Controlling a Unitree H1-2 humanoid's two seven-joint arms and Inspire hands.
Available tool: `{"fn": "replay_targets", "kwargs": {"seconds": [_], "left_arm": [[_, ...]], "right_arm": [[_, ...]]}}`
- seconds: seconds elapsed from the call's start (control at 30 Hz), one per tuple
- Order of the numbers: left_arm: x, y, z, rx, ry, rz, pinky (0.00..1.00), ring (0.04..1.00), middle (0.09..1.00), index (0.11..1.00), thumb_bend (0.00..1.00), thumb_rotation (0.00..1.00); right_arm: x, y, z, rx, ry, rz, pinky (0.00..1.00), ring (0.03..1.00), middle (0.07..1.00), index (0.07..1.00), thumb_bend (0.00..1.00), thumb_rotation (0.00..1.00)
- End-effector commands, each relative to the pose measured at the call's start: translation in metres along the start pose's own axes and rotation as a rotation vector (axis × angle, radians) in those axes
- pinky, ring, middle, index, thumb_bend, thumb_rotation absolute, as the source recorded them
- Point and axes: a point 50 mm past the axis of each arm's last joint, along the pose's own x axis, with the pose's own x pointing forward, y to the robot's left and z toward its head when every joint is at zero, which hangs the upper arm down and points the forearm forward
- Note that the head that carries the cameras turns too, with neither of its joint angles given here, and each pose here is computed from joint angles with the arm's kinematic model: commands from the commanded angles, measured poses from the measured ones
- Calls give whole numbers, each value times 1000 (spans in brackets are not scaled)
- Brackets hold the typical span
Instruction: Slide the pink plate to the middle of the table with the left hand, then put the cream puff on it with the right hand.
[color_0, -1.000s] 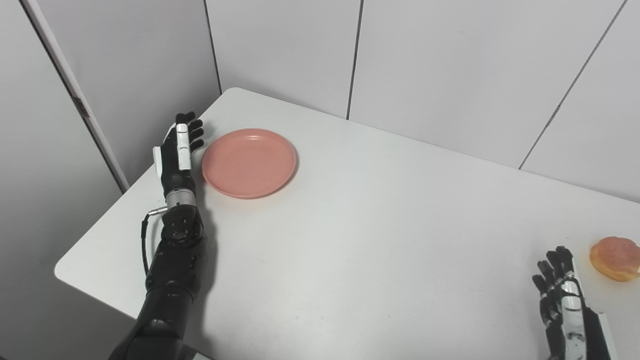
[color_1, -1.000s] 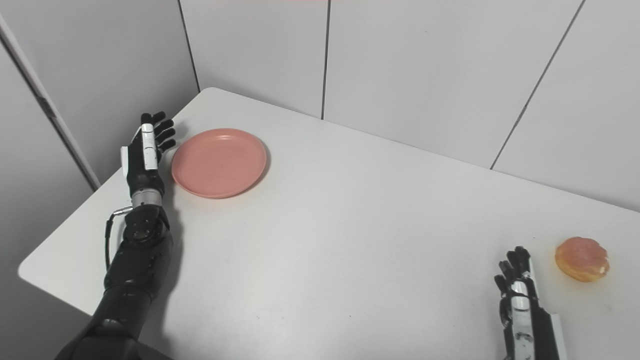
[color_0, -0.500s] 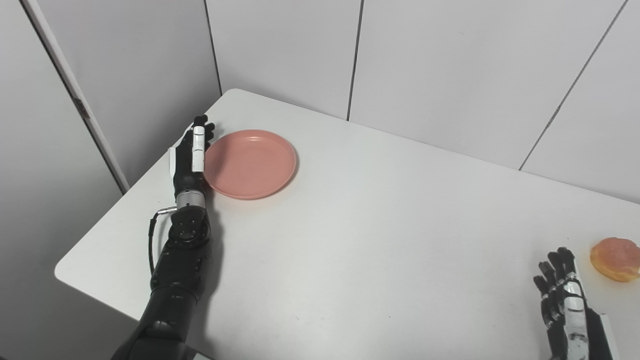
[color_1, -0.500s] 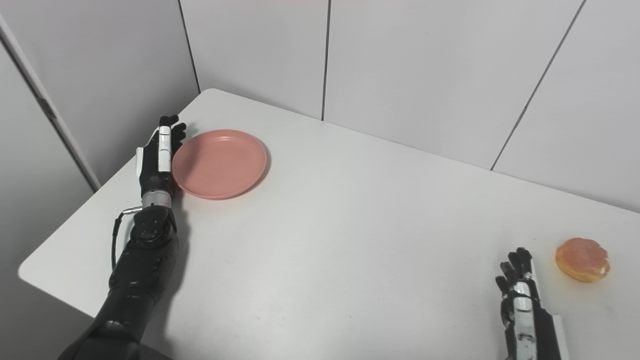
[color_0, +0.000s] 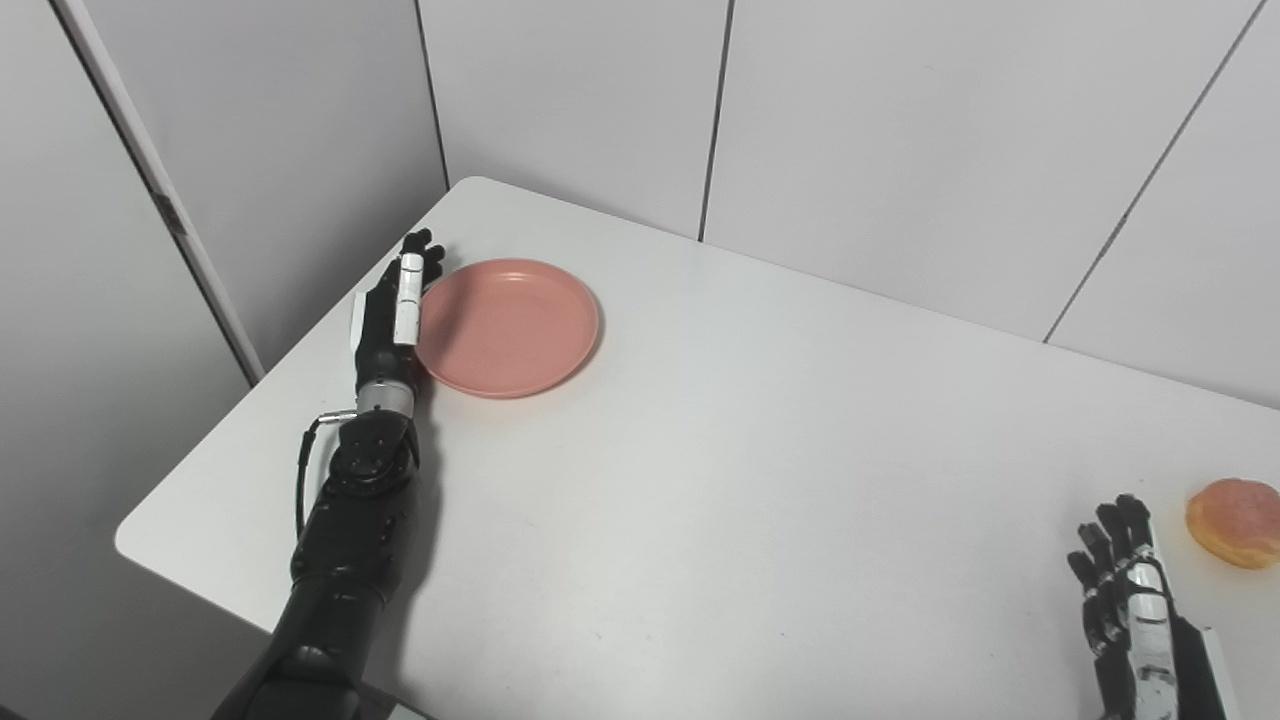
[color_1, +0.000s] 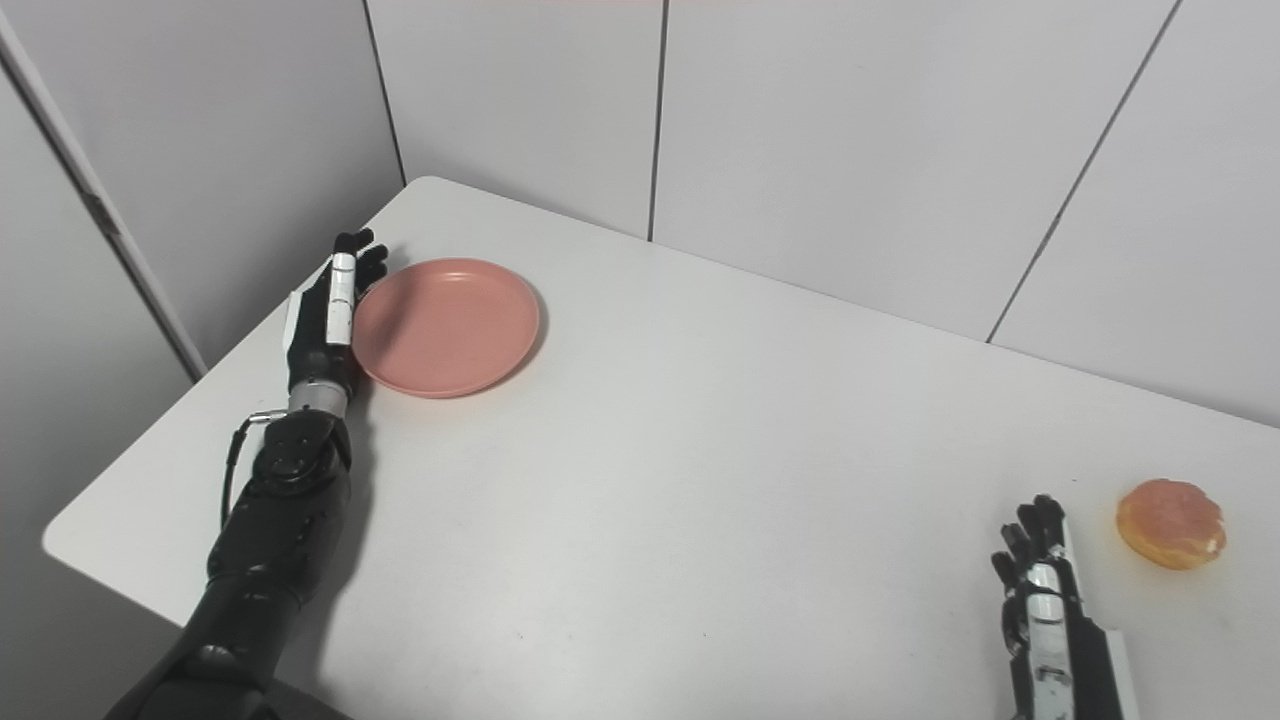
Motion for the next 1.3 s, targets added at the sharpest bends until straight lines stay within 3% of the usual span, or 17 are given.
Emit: {"fn": "replay_targets", "kwargs": {"seconds": [0.0, 0.73, 0.97, 1.27], "left_arm": [[-1, -16, 6, -8, 5, -95, 837, 857, 834, 806, 842, 1000], [-19, -71, 13, -68, 11, -320, 830, 840, 819, 795, 842, 1000], [-26, -90, 10, -31, 21, -391, 829, 843, 823, 804, 843, 1000], [-42, -119, 2, -92, 62, -449, 840, 848, 820, 797, 840, 1000]], "right_arm": [[7, 0, 14, -5, -58, 7, 1000, 1000, 1000, 1000, 428, 922], [11, 1, 11, -18, -68, -2, 1000, 1000, 1000, 1000, 438, 931], [12, 0, 6, -17, -62, 4, 1000, 1000, 1000, 1000, 467, 927], [14, 0, 2, -13, -65, -2, 1000, 1000, 1000, 1000, 516, 881]]}}
